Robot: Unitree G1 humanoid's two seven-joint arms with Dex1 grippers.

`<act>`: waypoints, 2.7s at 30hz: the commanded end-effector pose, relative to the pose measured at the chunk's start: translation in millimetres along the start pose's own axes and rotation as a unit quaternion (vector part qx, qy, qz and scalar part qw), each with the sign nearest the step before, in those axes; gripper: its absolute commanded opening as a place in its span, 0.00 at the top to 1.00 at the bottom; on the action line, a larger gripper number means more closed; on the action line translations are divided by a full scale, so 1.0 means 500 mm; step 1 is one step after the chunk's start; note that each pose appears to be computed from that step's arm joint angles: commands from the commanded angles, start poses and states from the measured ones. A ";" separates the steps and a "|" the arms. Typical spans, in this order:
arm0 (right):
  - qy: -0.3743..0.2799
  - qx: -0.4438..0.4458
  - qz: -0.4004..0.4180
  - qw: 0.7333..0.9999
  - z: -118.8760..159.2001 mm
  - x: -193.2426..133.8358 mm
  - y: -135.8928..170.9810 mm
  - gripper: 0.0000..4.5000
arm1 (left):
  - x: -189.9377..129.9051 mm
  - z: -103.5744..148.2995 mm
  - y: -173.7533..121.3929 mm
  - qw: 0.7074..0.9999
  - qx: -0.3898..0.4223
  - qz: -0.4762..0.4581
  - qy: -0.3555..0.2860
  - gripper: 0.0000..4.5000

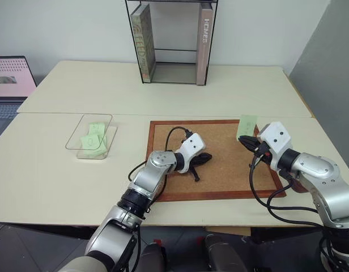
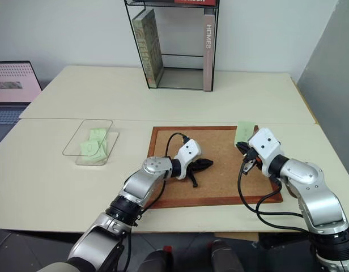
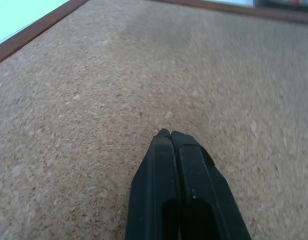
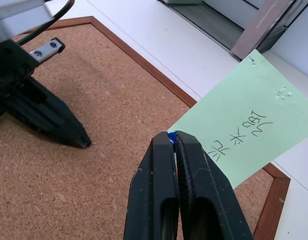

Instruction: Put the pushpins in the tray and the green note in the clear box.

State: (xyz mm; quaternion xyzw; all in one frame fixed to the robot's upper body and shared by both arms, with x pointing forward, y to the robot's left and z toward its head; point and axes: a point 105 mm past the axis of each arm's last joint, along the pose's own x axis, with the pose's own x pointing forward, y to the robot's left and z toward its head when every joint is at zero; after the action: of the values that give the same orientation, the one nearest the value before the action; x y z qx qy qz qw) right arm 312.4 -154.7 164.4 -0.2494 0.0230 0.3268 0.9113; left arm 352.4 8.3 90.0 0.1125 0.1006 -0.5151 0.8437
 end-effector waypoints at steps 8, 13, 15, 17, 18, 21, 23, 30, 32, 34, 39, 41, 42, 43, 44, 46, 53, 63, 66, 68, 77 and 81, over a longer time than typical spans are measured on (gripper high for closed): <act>-0.020 -0.074 0.005 0.997 0.032 0.005 0.009 1.00 | -0.028 0.132 0.004 0.985 -0.115 -0.043 -0.121 0.57; -0.016 -0.097 0.011 0.995 0.023 0.010 0.021 1.00 | -0.050 0.148 -0.012 0.978 -0.130 -0.084 -0.137 0.36; -0.016 -0.105 0.015 0.994 0.023 0.012 0.026 1.00 | -0.055 0.152 -0.013 0.976 -0.136 -0.091 -0.142 0.28; -0.017 -0.114 0.019 0.993 0.024 0.013 0.028 1.00 | -0.055 0.155 -0.013 0.976 -0.137 -0.093 -0.144 0.18; -0.018 -0.119 0.021 0.993 0.025 0.013 0.030 1.00 | -0.053 0.157 -0.014 0.975 -0.137 -0.093 -0.146 0.14; -0.024 -0.138 0.033 0.990 0.035 0.015 0.041 1.00 | -0.039 0.166 -0.016 0.974 -0.142 -0.087 -0.157 0.06; -0.028 -0.144 0.043 0.988 0.043 0.015 0.052 1.00 | -0.028 0.175 -0.012 0.971 -0.151 -0.076 -0.166 0.06; -0.027 -0.172 0.067 0.982 0.055 0.013 0.074 1.00 | -0.001 0.174 -0.023 0.971 -0.157 -0.078 -0.160 0.06; -0.026 -0.176 0.072 0.981 0.056 0.012 0.077 1.00 | 0.005 0.173 -0.024 0.971 -0.160 -0.076 -0.158 0.06; -0.024 -0.179 0.076 0.981 0.057 0.010 0.080 1.00 | 0.011 0.173 -0.021 0.971 -0.164 -0.071 -0.159 0.06; -0.023 -0.185 0.080 0.979 0.060 0.011 0.083 1.00 | 0.015 0.165 -0.015 0.970 -0.175 -0.062 -0.155 0.25; -0.024 -0.187 0.082 0.979 0.062 0.012 0.084 1.00 | 0.017 0.160 -0.015 0.971 -0.174 -0.063 -0.149 0.32; -0.024 -0.187 0.084 0.979 0.062 0.012 0.085 1.00 | 0.017 0.159 -0.016 0.971 -0.174 -0.064 -0.148 0.36; -0.025 -0.187 0.085 0.978 0.062 0.013 0.086 1.00 | 0.017 0.158 -0.016 0.971 -0.174 -0.064 -0.148 0.41; -0.025 -0.188 0.085 0.978 0.063 0.013 0.087 1.00 | 0.017 0.159 -0.017 0.971 -0.175 -0.065 -0.149 0.46; -0.026 -0.188 0.086 0.978 0.064 0.013 0.088 1.00 | 0.017 0.158 -0.016 0.971 -0.175 -0.065 -0.149 0.52; -0.033 -0.191 0.088 0.977 0.068 0.014 0.087 1.00 | 0.014 0.154 -0.024 0.971 -0.172 -0.075 -0.147 0.85; -0.066 -0.216 0.066 0.972 0.089 0.008 0.077 1.00 | 0.016 0.136 -0.020 0.977 -0.154 -0.056 -0.139 0.99; -0.081 -0.216 0.060 0.971 0.098 -0.001 0.078 1.00 | 0.018 0.134 -0.016 0.978 -0.150 -0.048 -0.139 0.99; -0.090 -0.215 0.054 0.971 0.102 -0.010 0.079 1.00 | 0.020 0.131 -0.013 0.980 -0.142 -0.040 -0.136 0.99; -0.009 -0.162 -0.032 0.986 0.033 -0.095 0.024 1.00 | 0.013 0.143 -0.022 0.981 -0.117 -0.039 -0.150 0.99; 0.091 -0.116 -0.078 0.986 -0.058 -0.161 -0.013 1.00 | 0.005 0.147 -0.043 0.987 -0.054 -0.047 -0.145 0.99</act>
State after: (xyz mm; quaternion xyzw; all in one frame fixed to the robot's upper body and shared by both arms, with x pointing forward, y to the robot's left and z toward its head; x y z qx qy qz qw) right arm 262.3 -186.1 158.5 -0.3748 0.0152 0.2870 0.8814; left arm 350.5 -14.9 137.7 -0.0606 0.0645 -0.5326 0.8417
